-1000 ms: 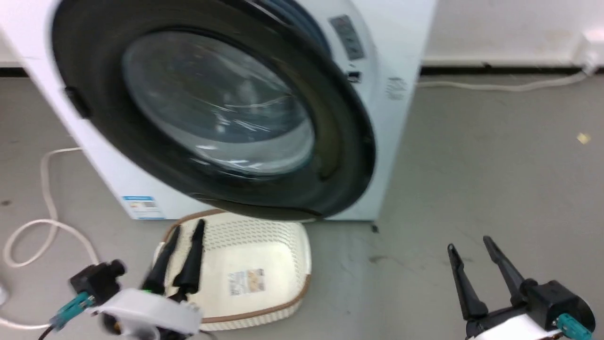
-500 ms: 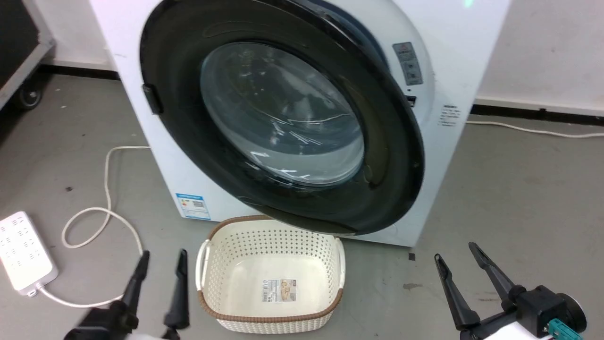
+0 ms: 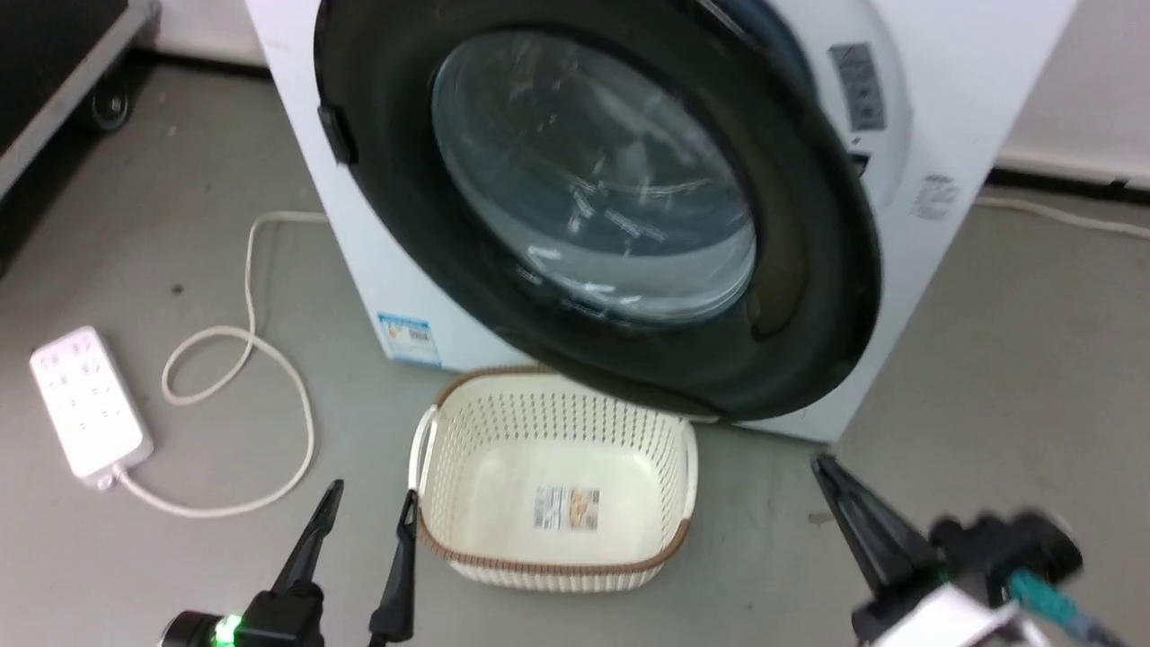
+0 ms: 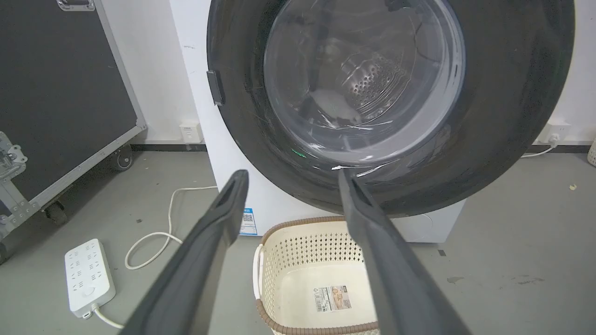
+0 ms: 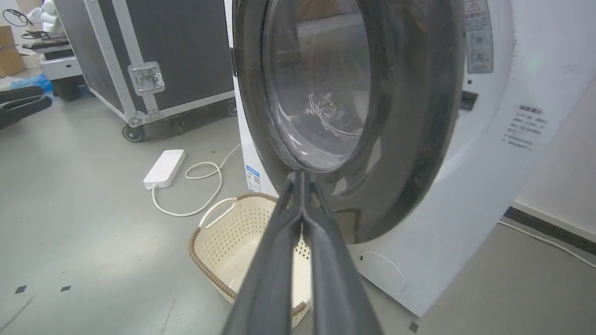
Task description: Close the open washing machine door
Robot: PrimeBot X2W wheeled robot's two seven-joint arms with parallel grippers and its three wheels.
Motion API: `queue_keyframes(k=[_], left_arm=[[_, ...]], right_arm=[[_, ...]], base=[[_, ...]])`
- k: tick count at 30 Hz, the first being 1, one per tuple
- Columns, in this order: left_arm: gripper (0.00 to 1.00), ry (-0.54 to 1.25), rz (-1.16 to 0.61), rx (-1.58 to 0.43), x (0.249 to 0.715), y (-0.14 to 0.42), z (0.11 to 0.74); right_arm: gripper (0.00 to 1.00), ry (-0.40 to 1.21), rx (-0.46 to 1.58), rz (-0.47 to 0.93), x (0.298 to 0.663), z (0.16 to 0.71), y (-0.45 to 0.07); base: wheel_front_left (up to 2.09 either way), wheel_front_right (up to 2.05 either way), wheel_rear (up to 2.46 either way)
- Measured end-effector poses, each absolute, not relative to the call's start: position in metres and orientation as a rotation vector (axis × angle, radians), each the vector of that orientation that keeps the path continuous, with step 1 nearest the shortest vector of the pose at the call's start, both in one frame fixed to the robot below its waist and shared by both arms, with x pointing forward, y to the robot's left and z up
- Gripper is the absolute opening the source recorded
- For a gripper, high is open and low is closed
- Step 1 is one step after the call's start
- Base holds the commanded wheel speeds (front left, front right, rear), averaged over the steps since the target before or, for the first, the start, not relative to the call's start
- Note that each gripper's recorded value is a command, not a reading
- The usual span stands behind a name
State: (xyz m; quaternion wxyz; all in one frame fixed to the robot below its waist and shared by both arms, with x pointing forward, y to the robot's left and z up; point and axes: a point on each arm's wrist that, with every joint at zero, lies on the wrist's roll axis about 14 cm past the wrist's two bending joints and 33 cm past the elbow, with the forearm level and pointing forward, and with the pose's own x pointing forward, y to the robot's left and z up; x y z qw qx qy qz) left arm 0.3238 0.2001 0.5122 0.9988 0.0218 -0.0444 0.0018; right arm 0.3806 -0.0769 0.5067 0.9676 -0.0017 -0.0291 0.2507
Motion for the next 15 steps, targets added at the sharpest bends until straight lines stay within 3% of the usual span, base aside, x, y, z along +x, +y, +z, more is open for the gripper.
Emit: queue_keyframes(k=[7, 15], left_arm=[[1.00, -0.051, -0.012, 0.036, 0.343, 0.189, 0.501], [1.00, -0.018, -0.017, 0.038, 0.368, 0.182, 0.488]], right_arm=[[0.00, -0.080, -0.053, 0.637, 0.431, 0.522, -0.056], [0.00, -0.051, -0.084, 0.628, 0.506, 0.519, -0.069]], base=[[0.00, 0.00, 0.00], [0.00, 0.00, 0.00]])
